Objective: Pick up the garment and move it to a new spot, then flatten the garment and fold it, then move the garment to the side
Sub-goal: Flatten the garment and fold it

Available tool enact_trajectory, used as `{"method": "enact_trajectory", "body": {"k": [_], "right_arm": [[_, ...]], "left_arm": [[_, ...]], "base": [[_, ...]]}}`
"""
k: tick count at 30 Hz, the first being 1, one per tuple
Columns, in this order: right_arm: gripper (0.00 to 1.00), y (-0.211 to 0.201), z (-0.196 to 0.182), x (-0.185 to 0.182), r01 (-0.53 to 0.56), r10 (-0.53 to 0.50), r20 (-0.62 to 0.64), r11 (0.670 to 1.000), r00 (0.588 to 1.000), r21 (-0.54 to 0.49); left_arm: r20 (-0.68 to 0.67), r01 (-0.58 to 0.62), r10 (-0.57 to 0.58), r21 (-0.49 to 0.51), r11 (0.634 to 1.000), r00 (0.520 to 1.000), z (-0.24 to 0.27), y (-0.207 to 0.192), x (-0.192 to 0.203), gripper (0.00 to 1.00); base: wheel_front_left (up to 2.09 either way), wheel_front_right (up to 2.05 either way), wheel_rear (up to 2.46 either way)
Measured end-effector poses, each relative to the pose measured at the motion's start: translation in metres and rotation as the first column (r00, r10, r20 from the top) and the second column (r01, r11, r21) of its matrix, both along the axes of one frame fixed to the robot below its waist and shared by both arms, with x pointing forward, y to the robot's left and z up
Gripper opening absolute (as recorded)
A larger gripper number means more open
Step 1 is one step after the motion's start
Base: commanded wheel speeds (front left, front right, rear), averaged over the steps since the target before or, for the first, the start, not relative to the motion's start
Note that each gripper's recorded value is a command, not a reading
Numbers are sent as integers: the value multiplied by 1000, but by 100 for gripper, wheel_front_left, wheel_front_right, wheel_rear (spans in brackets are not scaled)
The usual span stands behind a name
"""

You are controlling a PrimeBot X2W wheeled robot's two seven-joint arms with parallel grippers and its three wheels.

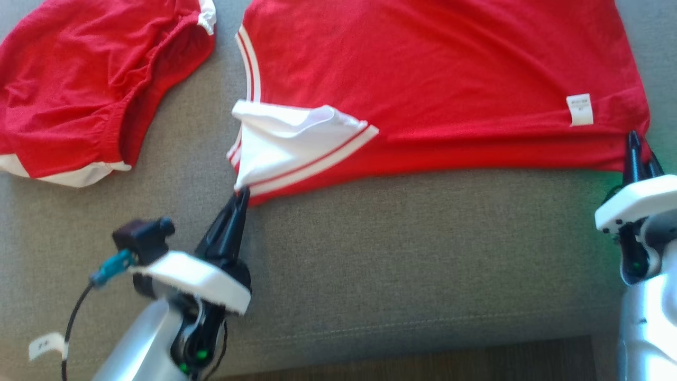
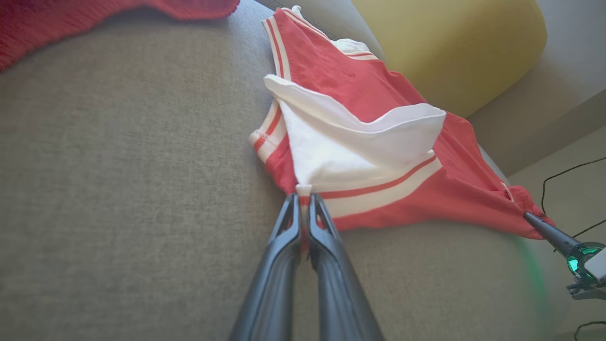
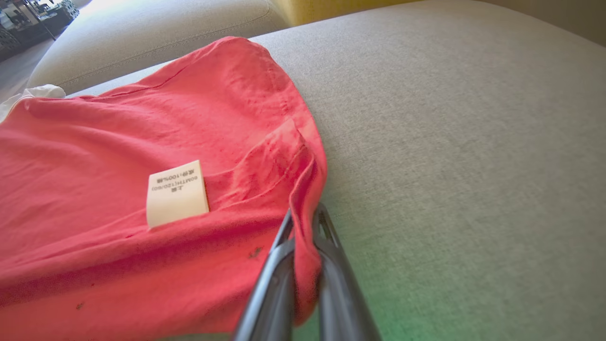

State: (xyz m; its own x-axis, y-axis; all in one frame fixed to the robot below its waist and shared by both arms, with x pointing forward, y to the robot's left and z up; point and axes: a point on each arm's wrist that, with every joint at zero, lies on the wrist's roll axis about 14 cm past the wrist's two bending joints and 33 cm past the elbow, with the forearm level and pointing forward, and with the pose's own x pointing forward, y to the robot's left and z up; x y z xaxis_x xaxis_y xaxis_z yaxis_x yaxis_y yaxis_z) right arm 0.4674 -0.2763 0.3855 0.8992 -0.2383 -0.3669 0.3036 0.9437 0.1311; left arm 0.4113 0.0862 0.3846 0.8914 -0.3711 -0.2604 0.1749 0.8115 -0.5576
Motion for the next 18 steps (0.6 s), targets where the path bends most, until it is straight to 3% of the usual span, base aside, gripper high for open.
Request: {"method": "enact_trajectory", "body": {"k": [4,16,17,18], "right_arm": [[0,-7,17,-14,7,-7,8,1000,1000,3],[0,-11,10,-64,-25,25,-123,1000,992,-1],[9,-13,9,-68,-21,20,-134,1000,991,-3],[33,-14,8,-70,-18,17,-143,1000,990,-2]], "left_arm": [[-23,12,-13,-19,1000,1000,6,0,-23,0],[-142,24,-27,-23,999,990,11,4,-69,0],[-154,25,-28,-18,1000,988,9,4,-70,0],[-162,30,-33,-16,999,986,8,3,-70,0]], "base": [[0,0,0],[0,0,0],[0,0,0],[0,0,0]]}}
